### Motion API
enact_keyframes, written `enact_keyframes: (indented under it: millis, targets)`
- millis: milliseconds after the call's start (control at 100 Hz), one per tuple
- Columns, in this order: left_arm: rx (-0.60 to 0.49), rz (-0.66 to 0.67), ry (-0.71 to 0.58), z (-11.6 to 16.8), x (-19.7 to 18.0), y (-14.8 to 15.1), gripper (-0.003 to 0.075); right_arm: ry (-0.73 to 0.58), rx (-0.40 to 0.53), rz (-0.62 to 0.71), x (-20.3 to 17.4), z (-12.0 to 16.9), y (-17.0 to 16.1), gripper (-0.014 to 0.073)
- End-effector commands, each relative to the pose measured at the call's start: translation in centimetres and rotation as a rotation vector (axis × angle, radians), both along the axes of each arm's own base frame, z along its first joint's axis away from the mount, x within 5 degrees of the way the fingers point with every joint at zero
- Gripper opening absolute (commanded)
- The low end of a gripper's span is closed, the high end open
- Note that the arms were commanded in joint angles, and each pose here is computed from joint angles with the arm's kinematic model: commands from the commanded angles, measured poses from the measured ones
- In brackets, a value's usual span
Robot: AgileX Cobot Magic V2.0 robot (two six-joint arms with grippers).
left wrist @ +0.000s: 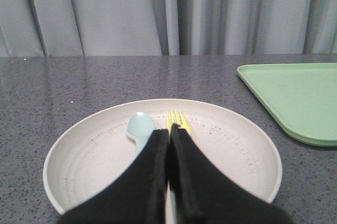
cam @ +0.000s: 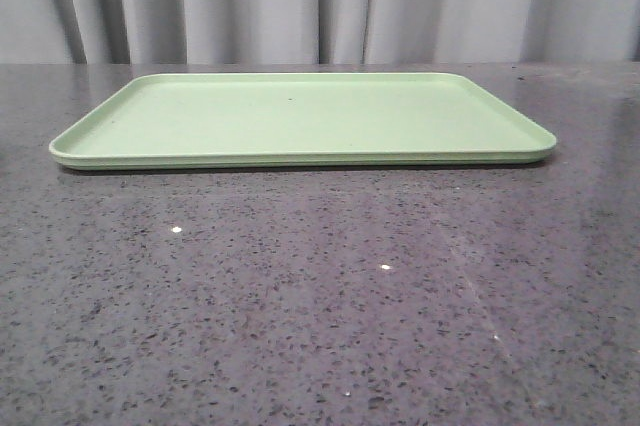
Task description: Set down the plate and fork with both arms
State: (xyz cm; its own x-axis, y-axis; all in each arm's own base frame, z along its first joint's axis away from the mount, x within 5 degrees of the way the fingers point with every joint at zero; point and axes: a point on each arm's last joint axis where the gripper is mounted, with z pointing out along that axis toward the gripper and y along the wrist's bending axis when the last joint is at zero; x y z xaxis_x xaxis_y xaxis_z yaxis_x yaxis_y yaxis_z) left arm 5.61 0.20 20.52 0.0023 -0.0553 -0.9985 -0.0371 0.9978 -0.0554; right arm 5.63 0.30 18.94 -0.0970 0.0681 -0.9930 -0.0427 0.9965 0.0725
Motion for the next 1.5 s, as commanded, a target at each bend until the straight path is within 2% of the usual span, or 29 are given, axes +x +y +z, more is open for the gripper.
enact_keyframes:
  millis: [0,1010,1200,1380,1490]
  targets:
    - [-0.006,0.001,-0.109,0.6,-0.2,0.0,-0.0020,-0.103,-0.001,-0.007,-0.2,1.0,-0.1,-0.0059]
    - [-0.006,0.001,-0.121,0.7,-0.3,0.0,-0.0020,-0.128,-0.006,-0.009,-0.2,1.2,-0.1,-0.0059]
    - [-0.007,0.002,-0.253,2.3,-0.6,0.0,-0.0020,-0.161,0.016,-0.009,-0.2,1.8,-0.1,-0.0058]
    - [-0.009,0.000,-0.265,4.8,-1.2,0.0,-0.0021,-0.193,0.060,-0.003,-0.7,4.2,0.0,-0.0058]
    - [-0.012,-0.001,-0.293,7.1,-1.5,0.0,-0.0021,-0.132,0.057,0.007,-0.9,6.1,0.1,-0.0058]
